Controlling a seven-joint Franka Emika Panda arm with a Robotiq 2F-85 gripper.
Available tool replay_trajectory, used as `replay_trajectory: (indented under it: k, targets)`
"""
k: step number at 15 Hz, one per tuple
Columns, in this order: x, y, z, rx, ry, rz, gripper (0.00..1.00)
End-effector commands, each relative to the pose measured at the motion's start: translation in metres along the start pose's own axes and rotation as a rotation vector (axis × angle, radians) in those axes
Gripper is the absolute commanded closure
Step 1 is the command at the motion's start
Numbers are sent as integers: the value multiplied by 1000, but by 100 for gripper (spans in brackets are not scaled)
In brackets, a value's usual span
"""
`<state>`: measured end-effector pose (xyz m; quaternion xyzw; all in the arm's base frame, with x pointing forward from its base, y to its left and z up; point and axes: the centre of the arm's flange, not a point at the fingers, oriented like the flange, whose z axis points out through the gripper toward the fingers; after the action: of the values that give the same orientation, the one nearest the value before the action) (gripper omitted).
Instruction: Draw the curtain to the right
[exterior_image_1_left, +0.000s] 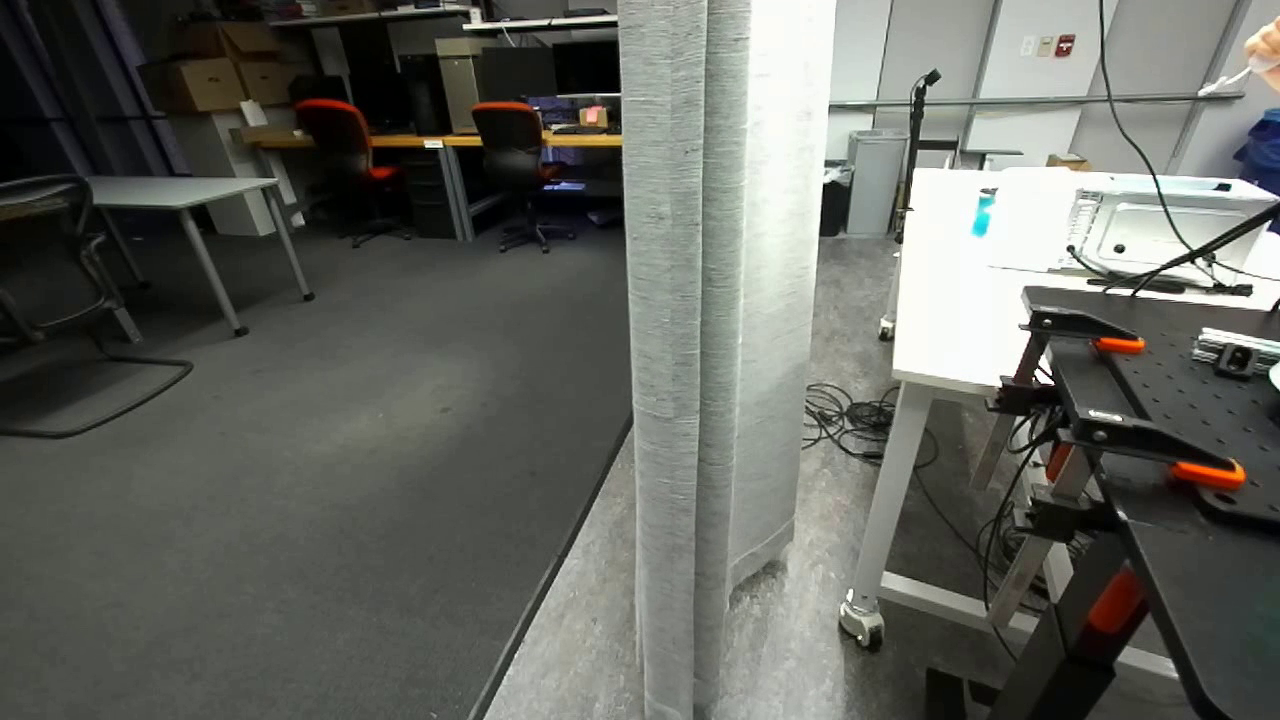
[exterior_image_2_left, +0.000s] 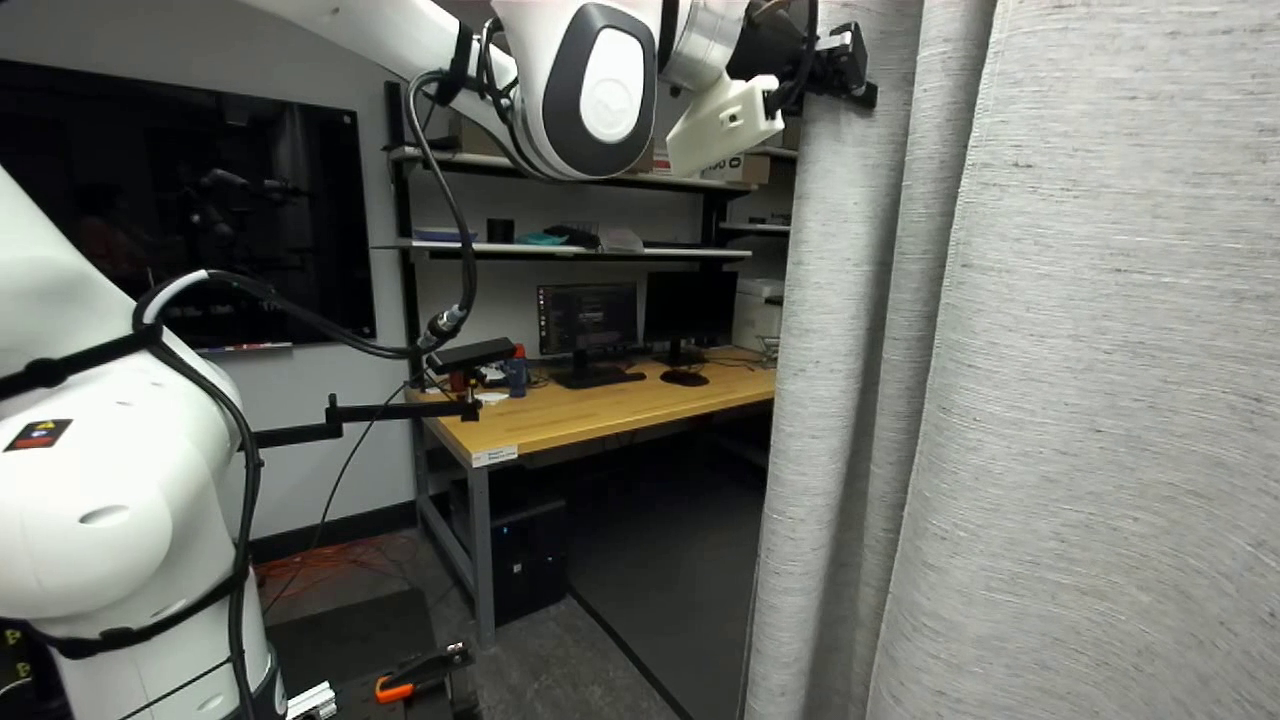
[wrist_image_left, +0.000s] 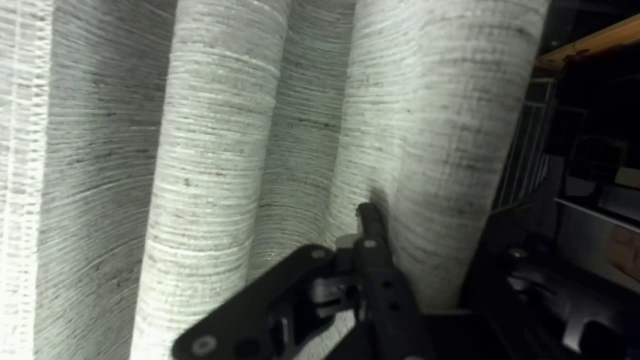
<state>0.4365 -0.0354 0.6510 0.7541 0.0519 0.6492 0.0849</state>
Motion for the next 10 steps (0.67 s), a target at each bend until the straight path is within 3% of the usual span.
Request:
replay_trajectory:
  k: [1, 5, 10]
  targets:
    - [11, 18, 10, -44, 13, 3, 100]
    - [11, 69, 13, -145, -11, 52, 99]
    - [-6, 188, -7, -348, -53, 217, 99]
